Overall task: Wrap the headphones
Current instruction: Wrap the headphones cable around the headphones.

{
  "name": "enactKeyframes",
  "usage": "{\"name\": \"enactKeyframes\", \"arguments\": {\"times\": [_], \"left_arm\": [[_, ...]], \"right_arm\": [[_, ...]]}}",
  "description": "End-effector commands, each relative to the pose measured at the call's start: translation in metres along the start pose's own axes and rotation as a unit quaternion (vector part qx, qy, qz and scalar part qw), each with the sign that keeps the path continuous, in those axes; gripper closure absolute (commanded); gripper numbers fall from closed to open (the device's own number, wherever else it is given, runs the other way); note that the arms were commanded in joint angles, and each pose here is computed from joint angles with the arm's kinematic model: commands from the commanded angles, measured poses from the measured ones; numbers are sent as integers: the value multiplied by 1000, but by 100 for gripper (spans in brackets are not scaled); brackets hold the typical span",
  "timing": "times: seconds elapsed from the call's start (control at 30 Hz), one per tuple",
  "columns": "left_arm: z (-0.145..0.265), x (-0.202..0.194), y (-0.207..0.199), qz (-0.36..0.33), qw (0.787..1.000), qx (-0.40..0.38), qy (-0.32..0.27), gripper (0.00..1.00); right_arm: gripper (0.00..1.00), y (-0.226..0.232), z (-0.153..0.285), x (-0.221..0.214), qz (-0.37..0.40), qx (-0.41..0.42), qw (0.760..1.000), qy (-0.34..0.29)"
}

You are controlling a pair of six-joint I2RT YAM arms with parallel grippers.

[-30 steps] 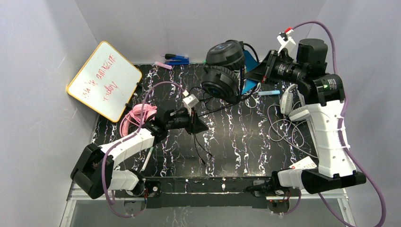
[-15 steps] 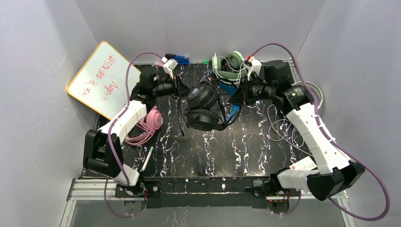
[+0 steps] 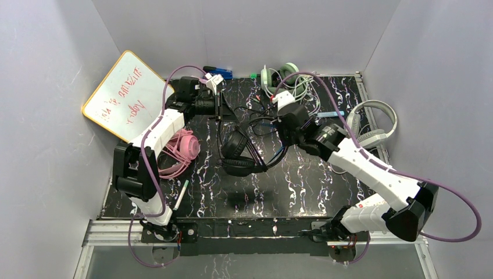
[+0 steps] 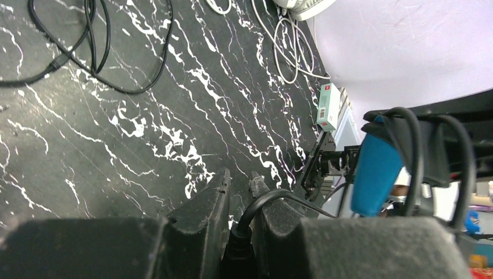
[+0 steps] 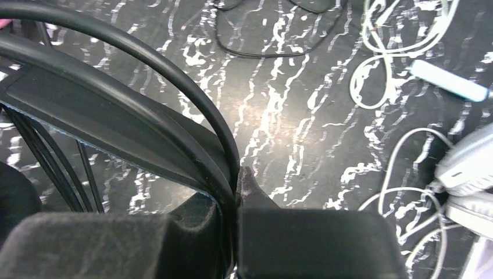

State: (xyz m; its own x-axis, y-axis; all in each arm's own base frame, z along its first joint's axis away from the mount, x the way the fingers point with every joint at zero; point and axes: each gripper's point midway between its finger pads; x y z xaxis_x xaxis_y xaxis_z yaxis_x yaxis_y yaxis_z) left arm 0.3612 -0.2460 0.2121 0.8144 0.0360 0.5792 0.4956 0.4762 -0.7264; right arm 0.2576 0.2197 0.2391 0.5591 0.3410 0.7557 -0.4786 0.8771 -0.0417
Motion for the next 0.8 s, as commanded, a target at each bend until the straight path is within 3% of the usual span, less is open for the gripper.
{"name": "enactKeyframes", "arguments": {"times": [0.0,0.27,0.43,0.77], "left_arm": [[24,24,7,-12,999,42,-10,87],[18,8,4,42,998,32,29,87],[10,4,-5,80,996,19,42,86],[-2,-13,-15,148,987,10,66,87]], "right_arm": [[99,-25,5,-22,102,-100,990,12],[99,-48,-6,-13,201,-225,952,-49],[99,-52,-21,-8,219,-270,935,-67],[99,-39,-83,-32,127,-207,970,14]]}}
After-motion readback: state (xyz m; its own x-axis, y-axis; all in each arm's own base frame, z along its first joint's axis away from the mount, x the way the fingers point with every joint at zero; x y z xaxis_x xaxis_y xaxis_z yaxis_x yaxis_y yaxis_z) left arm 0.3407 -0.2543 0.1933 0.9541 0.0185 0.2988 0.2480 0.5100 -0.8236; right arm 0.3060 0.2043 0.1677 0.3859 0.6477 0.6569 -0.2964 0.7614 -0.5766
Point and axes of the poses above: each gripper's point midway between its finger pads, its own z axis back along the fingers, its own y axis along the line the jaws close on, x = y × z, and after that the axes turned 1 degree about z, right-handed
